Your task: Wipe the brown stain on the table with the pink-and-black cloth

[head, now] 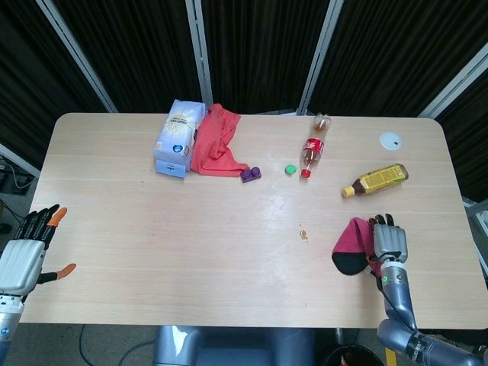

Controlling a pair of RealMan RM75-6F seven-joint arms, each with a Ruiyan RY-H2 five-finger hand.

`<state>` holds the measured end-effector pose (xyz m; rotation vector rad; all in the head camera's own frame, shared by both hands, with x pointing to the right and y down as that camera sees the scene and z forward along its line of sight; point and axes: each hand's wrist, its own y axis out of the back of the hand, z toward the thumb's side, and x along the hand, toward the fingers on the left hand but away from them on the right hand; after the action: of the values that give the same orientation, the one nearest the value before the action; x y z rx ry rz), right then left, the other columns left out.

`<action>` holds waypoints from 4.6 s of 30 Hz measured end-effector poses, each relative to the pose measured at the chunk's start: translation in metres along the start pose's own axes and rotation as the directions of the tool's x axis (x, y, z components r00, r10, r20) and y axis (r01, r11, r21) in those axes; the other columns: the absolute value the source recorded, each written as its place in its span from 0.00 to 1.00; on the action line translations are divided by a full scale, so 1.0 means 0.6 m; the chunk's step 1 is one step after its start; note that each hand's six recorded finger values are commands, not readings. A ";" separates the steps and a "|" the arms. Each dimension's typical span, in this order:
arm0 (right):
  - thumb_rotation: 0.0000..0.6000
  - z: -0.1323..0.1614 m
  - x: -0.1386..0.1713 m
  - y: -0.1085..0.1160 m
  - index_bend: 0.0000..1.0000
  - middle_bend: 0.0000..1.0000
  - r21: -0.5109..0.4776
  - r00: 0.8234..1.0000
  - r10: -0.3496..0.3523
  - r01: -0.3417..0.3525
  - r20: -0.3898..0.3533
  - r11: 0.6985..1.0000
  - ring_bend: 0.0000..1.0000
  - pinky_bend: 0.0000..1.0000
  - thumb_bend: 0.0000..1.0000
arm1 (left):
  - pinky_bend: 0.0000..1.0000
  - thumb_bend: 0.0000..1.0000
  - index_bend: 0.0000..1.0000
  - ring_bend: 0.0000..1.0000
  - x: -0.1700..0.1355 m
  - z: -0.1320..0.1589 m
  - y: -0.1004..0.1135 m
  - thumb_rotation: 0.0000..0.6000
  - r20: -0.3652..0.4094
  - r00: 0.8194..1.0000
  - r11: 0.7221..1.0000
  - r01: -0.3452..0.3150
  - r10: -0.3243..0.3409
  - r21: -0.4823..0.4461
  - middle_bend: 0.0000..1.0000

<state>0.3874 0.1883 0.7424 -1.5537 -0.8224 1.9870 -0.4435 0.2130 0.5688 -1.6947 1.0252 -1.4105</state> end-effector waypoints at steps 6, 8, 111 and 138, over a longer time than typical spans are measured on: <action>1.00 0.002 0.003 -0.007 0.52 0.47 0.003 1.000 -0.011 0.011 -0.012 1.000 0.41 0.58 0.11 | 0.00 0.00 0.00 0.00 -0.001 0.000 0.000 1.00 0.000 1.000 1.000 -0.003 0.003 0.001 0.00; 1.00 0.005 0.004 -0.007 0.60 0.56 -0.002 1.000 -0.020 0.020 -0.024 1.000 0.50 0.65 0.17 | 0.00 0.00 0.00 0.00 -0.001 0.000 -0.001 1.00 -0.002 1.000 1.000 -0.001 0.001 0.001 0.00; 1.00 0.211 -0.002 0.017 0.76 0.68 -0.168 0.967 -0.192 0.163 -0.170 0.972 0.63 0.76 0.37 | 0.00 0.00 0.00 0.00 0.003 -0.007 0.003 1.00 -0.029 1.000 1.000 -0.002 0.001 -0.014 0.00; 1.00 0.044 0.033 0.165 0.47 0.42 -0.189 0.928 -0.349 0.322 -0.128 0.928 0.33 0.61 0.21 | 0.00 0.00 0.00 0.00 0.003 -0.005 0.003 1.00 -0.024 1.000 1.000 -0.011 0.011 -0.010 0.00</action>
<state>0.3559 0.1283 0.6632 -1.5171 -1.1260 1.5613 -0.4463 0.2108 0.5686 -1.6813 1.0549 -1.4238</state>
